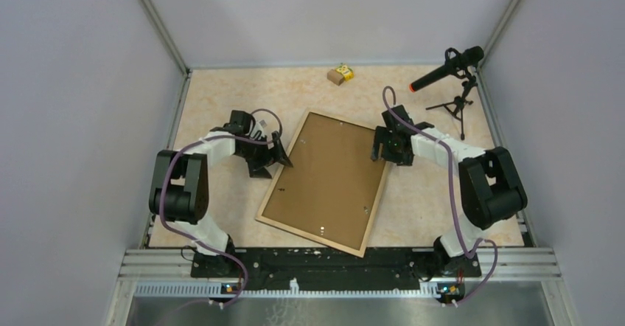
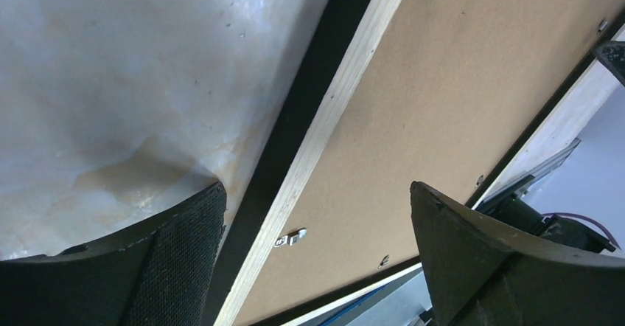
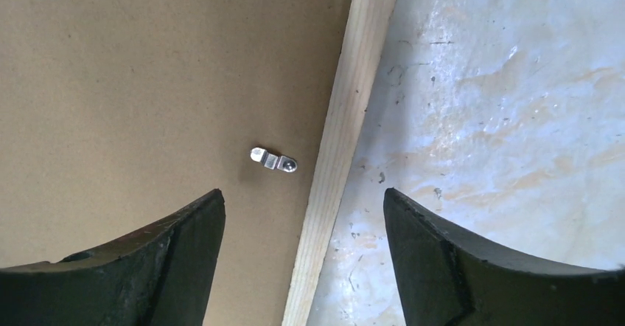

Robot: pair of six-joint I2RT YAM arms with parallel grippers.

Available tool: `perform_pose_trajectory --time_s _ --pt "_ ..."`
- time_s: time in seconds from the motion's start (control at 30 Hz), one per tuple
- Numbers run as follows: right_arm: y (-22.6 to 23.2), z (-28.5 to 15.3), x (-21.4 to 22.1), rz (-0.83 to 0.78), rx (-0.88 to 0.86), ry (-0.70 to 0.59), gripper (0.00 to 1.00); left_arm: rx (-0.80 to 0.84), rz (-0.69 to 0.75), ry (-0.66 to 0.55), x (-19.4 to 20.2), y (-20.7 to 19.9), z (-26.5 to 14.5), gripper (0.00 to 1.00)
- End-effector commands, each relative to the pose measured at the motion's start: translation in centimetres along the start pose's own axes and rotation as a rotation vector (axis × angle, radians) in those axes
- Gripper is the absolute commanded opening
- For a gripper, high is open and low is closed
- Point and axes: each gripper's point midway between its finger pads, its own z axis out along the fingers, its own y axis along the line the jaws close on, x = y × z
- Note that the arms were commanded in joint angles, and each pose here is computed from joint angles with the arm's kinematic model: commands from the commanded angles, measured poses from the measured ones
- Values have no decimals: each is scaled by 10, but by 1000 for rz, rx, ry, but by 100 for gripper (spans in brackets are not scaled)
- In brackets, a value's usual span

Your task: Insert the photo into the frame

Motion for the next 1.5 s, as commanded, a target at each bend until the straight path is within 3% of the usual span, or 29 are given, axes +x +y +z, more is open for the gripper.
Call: perform_pose_trajectory --time_s 0.0,0.4,0.73,0.97,1.3,1.47 --pt "-4 0 -19 -74 42 -31 75 32 73 55 -1 -4 4 97" --pt "-13 19 -22 -100 108 -34 64 105 37 101 0 -20 8 95" --pt "-18 27 -17 -8 146 -43 50 128 16 129 8 -15 19 95" --pt "-25 31 -5 54 182 -15 34 145 13 132 9 -17 18 95" --pt "-33 37 4 161 254 20 0 177 0 147 14 -20 19 95" --pt "-32 33 10 230 275 44 0 186 -4 146 15 -21 18 95"
